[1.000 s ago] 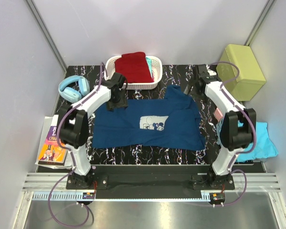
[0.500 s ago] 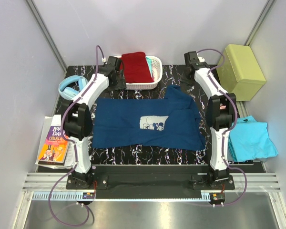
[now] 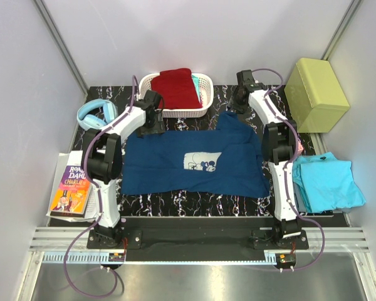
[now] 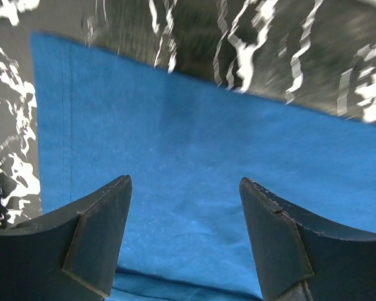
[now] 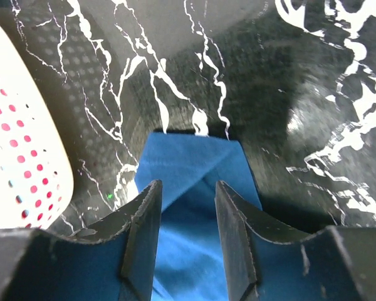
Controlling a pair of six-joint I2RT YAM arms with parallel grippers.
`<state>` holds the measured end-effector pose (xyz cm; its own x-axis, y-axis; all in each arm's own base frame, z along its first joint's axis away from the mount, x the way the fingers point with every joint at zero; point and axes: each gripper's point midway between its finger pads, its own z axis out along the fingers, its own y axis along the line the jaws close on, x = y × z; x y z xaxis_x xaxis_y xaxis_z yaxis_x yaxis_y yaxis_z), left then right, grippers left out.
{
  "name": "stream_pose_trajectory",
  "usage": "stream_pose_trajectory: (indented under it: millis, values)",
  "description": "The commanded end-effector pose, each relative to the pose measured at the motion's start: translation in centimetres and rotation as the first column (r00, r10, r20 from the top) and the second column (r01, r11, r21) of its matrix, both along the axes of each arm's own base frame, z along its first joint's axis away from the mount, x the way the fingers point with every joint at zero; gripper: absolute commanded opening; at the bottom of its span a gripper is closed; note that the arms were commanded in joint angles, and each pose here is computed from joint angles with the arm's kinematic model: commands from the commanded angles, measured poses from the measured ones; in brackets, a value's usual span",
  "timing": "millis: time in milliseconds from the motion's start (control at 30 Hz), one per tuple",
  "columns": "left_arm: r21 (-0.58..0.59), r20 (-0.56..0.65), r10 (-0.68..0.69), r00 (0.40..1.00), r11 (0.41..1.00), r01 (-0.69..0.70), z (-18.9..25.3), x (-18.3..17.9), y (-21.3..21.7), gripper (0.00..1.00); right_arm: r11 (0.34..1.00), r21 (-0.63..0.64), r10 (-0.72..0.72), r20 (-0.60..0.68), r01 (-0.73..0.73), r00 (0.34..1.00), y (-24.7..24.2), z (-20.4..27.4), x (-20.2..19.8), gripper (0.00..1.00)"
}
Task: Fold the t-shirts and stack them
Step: Grap the side of the flattened tshirt furthest away from the robot with both arms
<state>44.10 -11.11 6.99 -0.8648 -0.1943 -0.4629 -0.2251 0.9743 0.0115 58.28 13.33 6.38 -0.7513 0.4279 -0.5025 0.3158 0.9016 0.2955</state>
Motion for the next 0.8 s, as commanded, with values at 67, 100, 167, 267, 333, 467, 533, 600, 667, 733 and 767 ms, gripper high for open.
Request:
stream_pose_trajectory:
  millis: [67, 100, 167, 267, 333, 467, 533, 600, 667, 733, 767]
  values:
    - [-0.022, 0.091, 0.032, 0.995, 0.999, -0.03, 2.4, 0.1, 0.5, 0.75, 0.999, 0.038, 0.025, 0.014, -0.026, 1.0, 1.2, -0.3, 1.2, 0.48]
    - [-0.016, 0.092, 0.038, 0.995, 0.999, -0.037, 2.3, 0.0, 0.7, 0.75, 0.999, 0.037, 0.026, 0.011, -0.027, 1.0, 1.2, -0.6, 1.2, 0.48]
    - [-0.008, 0.091, 0.04, 0.995, 0.999, -0.039, 2.2, -0.2, 0.9, 0.75, 0.999, 0.03, 0.028, 0.004, -0.028, 1.0, 1.1, -1.2, 1.2, 0.5]
    - [0.0, 0.079, 0.044, 0.996, 0.999, -0.044, 1.7, -0.5, 1.1, 0.75, 0.999, 0.035, 0.031, -0.02, -0.03, 0.999, 1.2, -2.4, 1.0, 0.52]
    - [-0.001, 0.073, 0.046, 0.996, 0.999, -0.046, 1.4, -0.5, 1.0, 0.75, 0.999, 0.031, 0.029, -0.038, -0.027, 0.999, 1.1, -3.3, 0.8, 0.55]
    - [0.002, 0.065, 0.049, 0.997, 0.999, -0.049, 1.0, -0.4, 1.0, 0.75, 1.0, 0.022, 0.023, -0.052, -0.022, 0.998, 0.8, -4.2, 0.8, 0.54]
    - [0.003, 0.065, 0.05, 0.997, 0.999, -0.05, 1.0, -0.3, 1.0, 0.75, 1.0, 0.026, 0.011, -0.06, -0.009, 0.998, 0.5, -4.7, 0.8, 0.39]
    - [0.004, 0.064, 0.051, 0.997, 0.999, -0.052, 0.9, -0.2, 1.1, 0.75, 1.0, 0.025, 0.007, -0.068, -0.005, 0.998, 0.3, -4.9, 0.7, 0.29]
    - [0.011, 0.057, 0.055, 0.997, 0.998, -0.056, 0.6, -0.3, 1.2, 0.75, 1.0, 0.016, 0.001, -0.08, 0.0, 0.997, 0.2, -5.1, 0.3, 0.15]
    - [0.016, 0.054, 0.059, 0.997, 0.998, -0.06, 0.5, -0.4, 1.4, 0.75, 1.0, 0.0, -0.016, -0.078, 0.016, 0.997, -0.5, -4.8, 0.2, 0.03]
    - [0.021, 0.056, 0.062, 0.996, 0.998, -0.063, 0.5, -0.5, 1.5, 0.75, 1.0, -0.004, -0.016, -0.085, 0.016, 0.996, -0.5, -4.8, 0.0, 0.0]
